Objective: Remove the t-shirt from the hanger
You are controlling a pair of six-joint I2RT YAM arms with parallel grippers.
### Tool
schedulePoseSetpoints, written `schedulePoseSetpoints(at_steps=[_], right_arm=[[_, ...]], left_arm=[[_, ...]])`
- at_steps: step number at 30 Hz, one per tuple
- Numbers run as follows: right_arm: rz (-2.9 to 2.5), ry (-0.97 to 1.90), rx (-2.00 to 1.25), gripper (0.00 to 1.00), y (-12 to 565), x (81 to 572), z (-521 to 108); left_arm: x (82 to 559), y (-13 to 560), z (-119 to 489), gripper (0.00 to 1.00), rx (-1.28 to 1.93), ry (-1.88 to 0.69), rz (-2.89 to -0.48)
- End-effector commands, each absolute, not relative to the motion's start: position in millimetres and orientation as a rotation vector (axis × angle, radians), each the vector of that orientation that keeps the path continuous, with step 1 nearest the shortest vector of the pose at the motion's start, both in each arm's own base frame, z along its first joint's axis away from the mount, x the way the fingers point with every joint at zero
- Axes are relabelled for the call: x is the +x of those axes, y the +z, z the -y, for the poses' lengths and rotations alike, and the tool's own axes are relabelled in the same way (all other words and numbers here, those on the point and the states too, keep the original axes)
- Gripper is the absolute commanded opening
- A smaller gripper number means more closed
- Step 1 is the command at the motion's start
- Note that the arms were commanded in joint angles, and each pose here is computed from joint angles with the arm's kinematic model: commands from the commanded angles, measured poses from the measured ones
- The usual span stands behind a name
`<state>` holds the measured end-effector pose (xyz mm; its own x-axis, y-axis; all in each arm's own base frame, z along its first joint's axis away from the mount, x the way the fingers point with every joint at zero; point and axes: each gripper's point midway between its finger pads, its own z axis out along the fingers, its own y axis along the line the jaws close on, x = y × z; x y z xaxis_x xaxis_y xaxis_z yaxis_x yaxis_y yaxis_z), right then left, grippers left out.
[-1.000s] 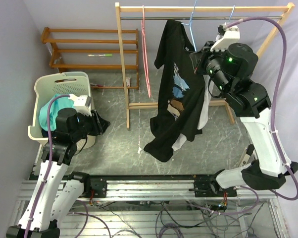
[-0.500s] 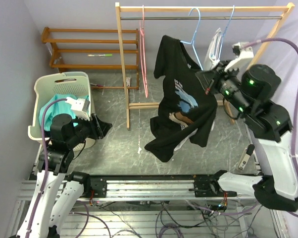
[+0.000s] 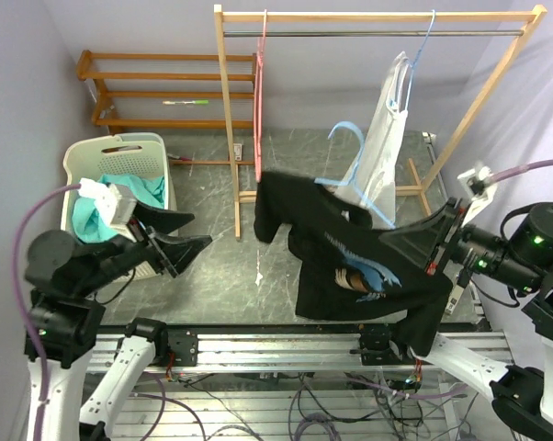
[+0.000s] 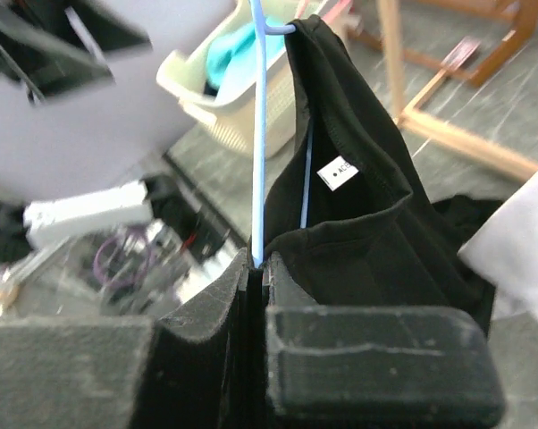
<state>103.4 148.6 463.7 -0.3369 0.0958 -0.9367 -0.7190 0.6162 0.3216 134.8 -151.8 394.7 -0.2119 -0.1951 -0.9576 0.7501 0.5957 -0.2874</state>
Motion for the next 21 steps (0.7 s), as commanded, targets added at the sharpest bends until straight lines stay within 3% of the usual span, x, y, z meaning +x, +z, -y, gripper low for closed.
schedulePoseSetpoints(at_steps=[1,8,21], right_arm=[[-1.829,1.115,-0.697,0.00,427,56,-162],[-1.810,1.309,-0.853,0.00,395,34,-180],[-1.654,1.386,-0.891,0.00,425,47,-200]], left_arm=[[91,453,171,0.77,0.670,-1.106,-1.420],[64,495,183,0.92,0.766,-1.291,-1.266],[144,454,200,0.91,0.845,-1.051,-1.561]])
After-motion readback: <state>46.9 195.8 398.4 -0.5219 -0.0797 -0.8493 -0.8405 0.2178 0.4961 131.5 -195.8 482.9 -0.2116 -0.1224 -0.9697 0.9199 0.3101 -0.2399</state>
